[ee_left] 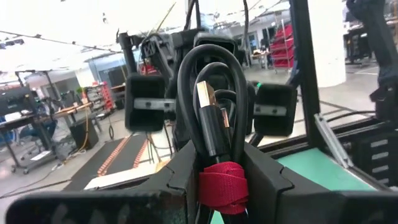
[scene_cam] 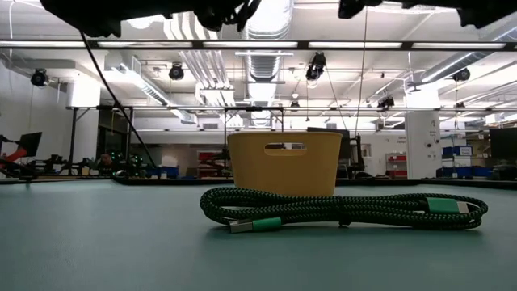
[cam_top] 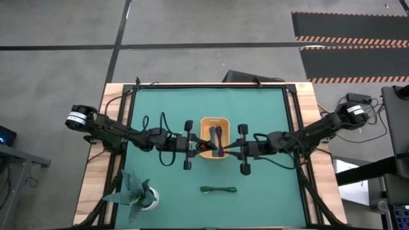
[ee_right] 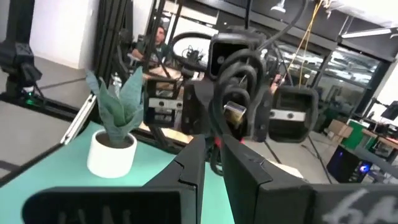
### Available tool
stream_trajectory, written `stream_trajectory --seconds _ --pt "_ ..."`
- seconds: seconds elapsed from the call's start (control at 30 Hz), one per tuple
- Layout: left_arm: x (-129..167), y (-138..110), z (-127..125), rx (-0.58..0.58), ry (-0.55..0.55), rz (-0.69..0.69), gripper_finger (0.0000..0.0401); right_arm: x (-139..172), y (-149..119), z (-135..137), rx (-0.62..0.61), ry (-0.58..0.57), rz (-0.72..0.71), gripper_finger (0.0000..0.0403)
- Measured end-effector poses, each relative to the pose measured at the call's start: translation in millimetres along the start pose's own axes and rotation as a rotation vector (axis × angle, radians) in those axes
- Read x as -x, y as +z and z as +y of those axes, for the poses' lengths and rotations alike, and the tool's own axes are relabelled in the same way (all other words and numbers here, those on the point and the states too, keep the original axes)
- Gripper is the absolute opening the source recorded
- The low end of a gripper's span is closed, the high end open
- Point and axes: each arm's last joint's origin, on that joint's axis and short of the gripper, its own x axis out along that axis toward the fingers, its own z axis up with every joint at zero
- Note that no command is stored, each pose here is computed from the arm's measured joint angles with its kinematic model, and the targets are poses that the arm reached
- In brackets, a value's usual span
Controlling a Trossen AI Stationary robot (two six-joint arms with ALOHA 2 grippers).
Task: Pick and place USB-C Cables
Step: Put the black charger cable into the yellow bin
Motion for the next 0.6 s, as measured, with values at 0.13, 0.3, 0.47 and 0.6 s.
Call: stream_trajectory --seconds 0.13,0.3,0.47,0.6 --pt "3.6 8.7 1.4 0.001 -0.018 -0.033 0.0075 -14.9 1.5 0.9 0.019 -0.043 0.026 0.0043" --pt "6.0 11.7 1.8 -0.049 -0.021 -0.04 0.0075 -24.8 5.6 -2.2 0.032 -0.156 0.05 0.0043" --pt "6.9 12.1 2.2 -0.094 -0.017 -0.041 0.0075 -24.5 7.0 -2.9 0.031 -0.17 0.047 0.0043" --pt "7.0 11.5 3.0 -0.108 -0.005 -0.036 0.0075 -23.3 8.9 -3.9 0.02 -0.172 0.043 0.0043"
